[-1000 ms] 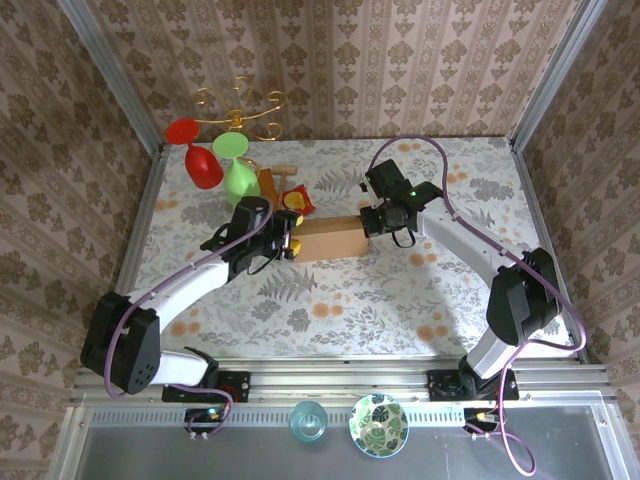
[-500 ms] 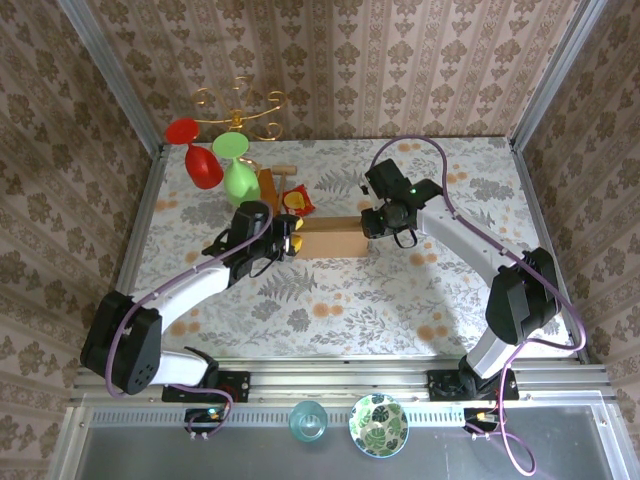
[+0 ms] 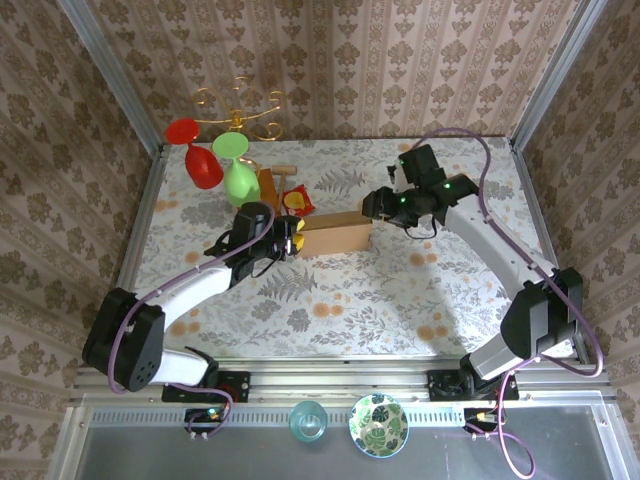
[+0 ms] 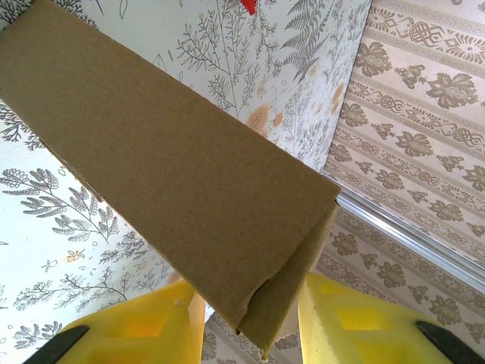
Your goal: Fold the paper box
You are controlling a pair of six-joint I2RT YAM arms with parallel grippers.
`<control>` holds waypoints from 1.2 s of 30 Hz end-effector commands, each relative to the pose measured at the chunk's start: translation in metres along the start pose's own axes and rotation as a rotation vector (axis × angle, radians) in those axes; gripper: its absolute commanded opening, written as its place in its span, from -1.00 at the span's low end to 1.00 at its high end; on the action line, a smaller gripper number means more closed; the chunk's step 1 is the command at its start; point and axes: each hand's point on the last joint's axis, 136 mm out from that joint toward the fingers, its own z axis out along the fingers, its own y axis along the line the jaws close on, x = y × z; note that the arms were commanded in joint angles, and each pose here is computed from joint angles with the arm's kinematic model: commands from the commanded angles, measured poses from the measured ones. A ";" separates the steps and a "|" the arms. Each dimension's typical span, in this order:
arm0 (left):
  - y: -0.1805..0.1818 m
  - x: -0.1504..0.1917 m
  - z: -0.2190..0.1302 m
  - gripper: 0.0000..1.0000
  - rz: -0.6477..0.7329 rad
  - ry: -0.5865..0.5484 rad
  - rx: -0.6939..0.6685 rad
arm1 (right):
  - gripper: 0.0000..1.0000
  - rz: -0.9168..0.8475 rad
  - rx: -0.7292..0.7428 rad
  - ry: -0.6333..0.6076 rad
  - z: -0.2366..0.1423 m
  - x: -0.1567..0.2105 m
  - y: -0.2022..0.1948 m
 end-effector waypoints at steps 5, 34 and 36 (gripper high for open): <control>0.047 -0.013 0.007 -0.32 -0.046 -0.043 -0.140 | 0.08 0.317 -0.133 0.083 0.025 -0.005 -0.003; 0.061 -0.024 -0.010 -0.69 0.006 -0.031 -0.123 | -0.74 0.354 0.053 0.230 0.069 0.035 -0.076; 0.057 -0.020 -0.011 -0.63 0.061 0.008 -0.106 | -0.74 0.332 0.054 0.220 0.064 0.036 -0.075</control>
